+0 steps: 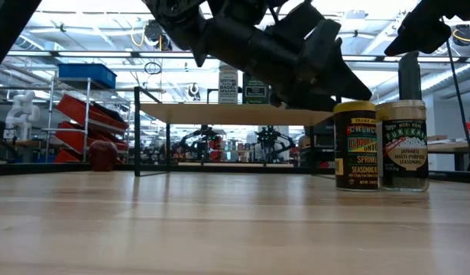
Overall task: Shelf spices
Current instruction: Put the yellow seasoning bottle on the shelf
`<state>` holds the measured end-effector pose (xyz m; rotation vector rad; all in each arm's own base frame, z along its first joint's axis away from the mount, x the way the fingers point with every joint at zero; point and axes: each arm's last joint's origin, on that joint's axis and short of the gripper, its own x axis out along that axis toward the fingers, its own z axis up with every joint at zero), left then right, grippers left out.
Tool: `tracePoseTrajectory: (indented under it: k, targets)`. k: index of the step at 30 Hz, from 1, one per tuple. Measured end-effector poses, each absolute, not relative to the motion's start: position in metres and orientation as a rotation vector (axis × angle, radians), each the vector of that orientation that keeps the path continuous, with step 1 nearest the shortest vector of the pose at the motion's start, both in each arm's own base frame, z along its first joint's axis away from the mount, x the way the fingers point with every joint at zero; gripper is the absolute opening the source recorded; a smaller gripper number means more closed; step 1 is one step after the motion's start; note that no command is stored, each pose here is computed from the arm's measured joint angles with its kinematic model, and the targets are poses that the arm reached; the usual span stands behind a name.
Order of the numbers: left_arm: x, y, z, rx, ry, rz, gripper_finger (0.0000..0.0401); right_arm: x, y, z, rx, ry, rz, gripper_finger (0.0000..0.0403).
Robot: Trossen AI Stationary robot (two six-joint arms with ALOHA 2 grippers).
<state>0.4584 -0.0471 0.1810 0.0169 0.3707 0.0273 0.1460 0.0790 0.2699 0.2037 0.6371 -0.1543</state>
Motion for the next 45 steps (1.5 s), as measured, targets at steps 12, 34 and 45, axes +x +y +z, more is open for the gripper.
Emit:
tracePoseTrajectory:
  k: [12, 34, 45]
  targets:
    - [0.461, -0.049, 0.175, -0.011, 0.358, -0.021, 0.0356, 0.146, 0.079, 0.270, 0.203, 0.636, -0.157, 0.0286]
    - [0.464, -0.049, 0.168, 0.016, 0.339, -0.023, 0.0328, 0.148, 0.080, 0.273, 0.187, 0.599, -0.153, 0.0286]
    - [0.464, -0.047, 0.168, 0.023, 0.346, -0.017, 0.0247, 0.149, 0.080, 0.273, 0.189, 0.594, -0.150, 0.0286]
